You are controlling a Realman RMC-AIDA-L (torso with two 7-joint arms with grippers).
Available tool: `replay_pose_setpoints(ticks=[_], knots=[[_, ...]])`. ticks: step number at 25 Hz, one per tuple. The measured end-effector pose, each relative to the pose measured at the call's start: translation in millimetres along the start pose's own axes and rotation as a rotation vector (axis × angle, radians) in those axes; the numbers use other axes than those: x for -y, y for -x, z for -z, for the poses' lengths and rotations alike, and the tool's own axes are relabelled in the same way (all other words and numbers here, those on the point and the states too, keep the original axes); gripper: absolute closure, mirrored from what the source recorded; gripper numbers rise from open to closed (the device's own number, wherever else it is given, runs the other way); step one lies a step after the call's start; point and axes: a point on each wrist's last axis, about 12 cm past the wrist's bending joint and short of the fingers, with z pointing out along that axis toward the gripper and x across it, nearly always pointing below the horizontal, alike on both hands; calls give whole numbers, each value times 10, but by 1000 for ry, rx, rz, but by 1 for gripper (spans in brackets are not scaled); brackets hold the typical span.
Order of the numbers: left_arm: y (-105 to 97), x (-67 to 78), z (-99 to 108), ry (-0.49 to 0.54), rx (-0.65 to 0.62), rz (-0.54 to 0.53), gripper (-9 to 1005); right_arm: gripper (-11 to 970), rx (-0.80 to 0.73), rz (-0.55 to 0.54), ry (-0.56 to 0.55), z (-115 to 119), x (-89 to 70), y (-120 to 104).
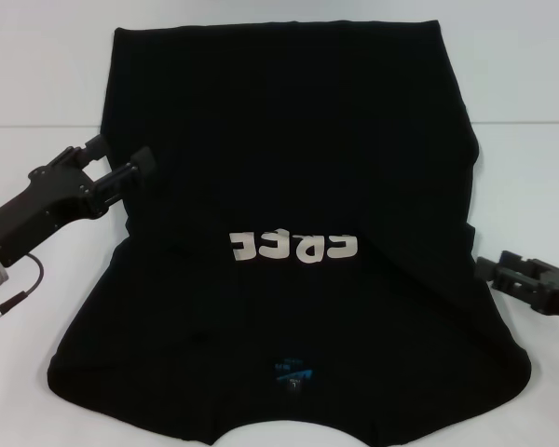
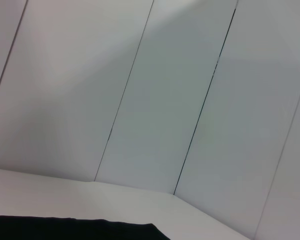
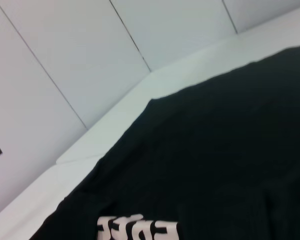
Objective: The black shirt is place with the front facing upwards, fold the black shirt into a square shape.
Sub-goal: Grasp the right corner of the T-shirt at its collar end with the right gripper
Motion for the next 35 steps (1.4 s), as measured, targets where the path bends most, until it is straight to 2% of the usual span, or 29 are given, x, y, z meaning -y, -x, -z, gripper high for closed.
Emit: replay_pose_setpoints(ticks=[7, 15, 35], knots=[[-1, -1, 5, 1, -1, -1, 119, 270, 7, -18, -37, 128, 79, -6], [0, 6, 3, -5, 0, -1, 119, 271, -30, -12, -34, -9, 25, -80], [4, 15, 3, -13, 3, -4, 118, 271, -75, 35, -42, -312, -19, 19]])
